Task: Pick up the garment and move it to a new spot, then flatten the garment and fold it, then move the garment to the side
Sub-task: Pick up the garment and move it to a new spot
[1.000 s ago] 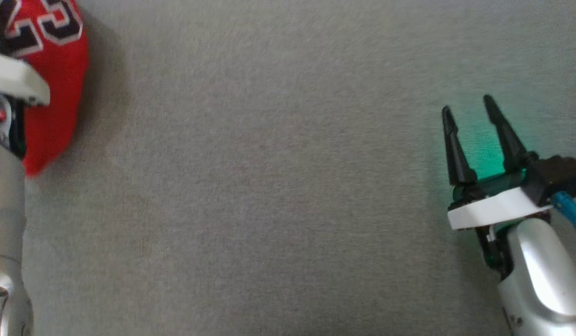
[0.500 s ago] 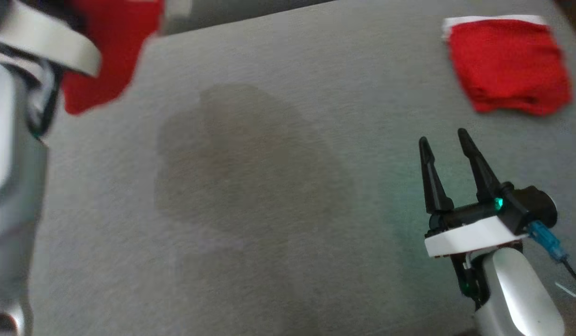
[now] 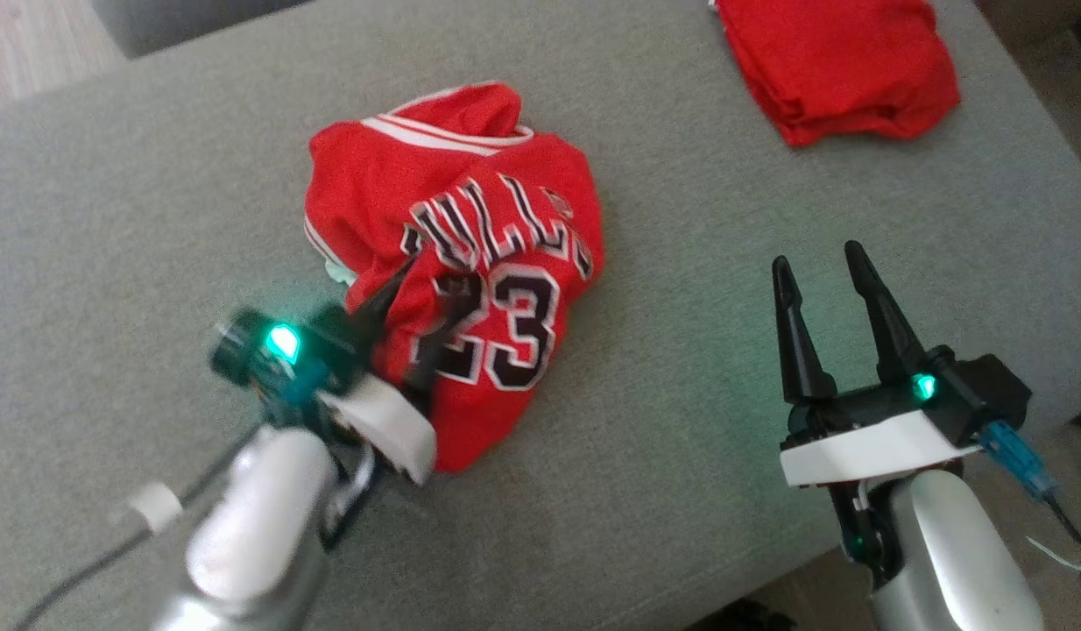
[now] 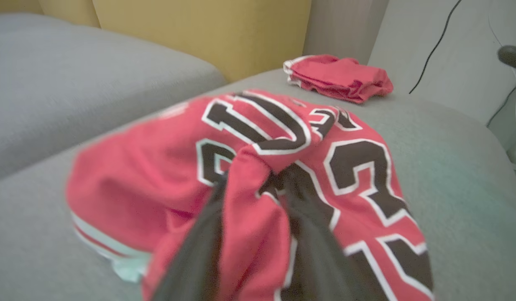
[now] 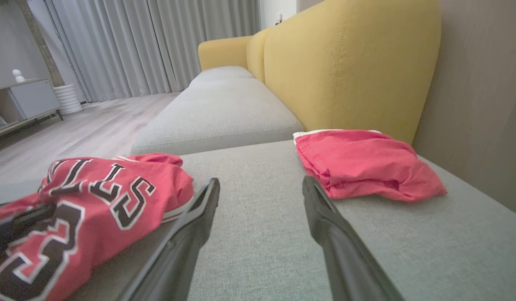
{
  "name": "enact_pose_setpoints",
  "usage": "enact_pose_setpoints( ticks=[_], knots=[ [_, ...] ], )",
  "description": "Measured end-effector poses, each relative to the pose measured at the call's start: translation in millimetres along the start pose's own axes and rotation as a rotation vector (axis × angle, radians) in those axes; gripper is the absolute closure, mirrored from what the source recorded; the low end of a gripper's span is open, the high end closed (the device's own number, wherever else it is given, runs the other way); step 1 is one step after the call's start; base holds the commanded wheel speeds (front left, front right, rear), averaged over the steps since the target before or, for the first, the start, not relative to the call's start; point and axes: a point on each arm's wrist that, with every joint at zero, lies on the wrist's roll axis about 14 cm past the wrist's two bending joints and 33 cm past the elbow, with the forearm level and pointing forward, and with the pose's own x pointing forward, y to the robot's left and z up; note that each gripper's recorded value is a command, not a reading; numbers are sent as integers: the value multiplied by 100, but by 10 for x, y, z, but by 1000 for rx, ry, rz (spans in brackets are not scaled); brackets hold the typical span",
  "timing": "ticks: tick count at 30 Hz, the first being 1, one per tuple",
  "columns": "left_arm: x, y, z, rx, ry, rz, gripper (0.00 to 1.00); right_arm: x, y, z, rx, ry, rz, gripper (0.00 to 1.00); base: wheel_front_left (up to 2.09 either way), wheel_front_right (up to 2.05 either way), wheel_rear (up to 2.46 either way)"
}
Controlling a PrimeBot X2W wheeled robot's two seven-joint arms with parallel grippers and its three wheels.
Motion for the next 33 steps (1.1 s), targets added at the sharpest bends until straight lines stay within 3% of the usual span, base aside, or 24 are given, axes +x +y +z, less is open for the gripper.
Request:
enact_pose_setpoints(
  ticks=[3, 10, 15, 19, 26, 33],
  knots=[
    [-40, -84, -173, -63, -20, 23, 0, 44, 57, -113, 12, 31, 15, 0, 0, 0, 0],
    [-424, 218, -242, -121, -90, 271, 0, 138, 366, -218, 37, 55, 106, 0, 0, 0, 0],
    [-946, 498, 47, -130, -194, 478, 0, 75, 541, -209, 53, 54, 156, 0, 0, 0, 0],
    [-1532, 575, 27, -142, -219, 639, 0, -101, 623, -225, 66, 60, 180, 0, 0, 0, 0],
    [-2269, 459, -63, -129, -239, 791, 0, -379, 659, -217, 78, 51, 194, 0, 0, 0, 0],
    [-2557, 350, 17, -67, -277, 827, 0, -460, 800, -153, 65, 27, 244, 0, 0, 0, 0]
  ],
)
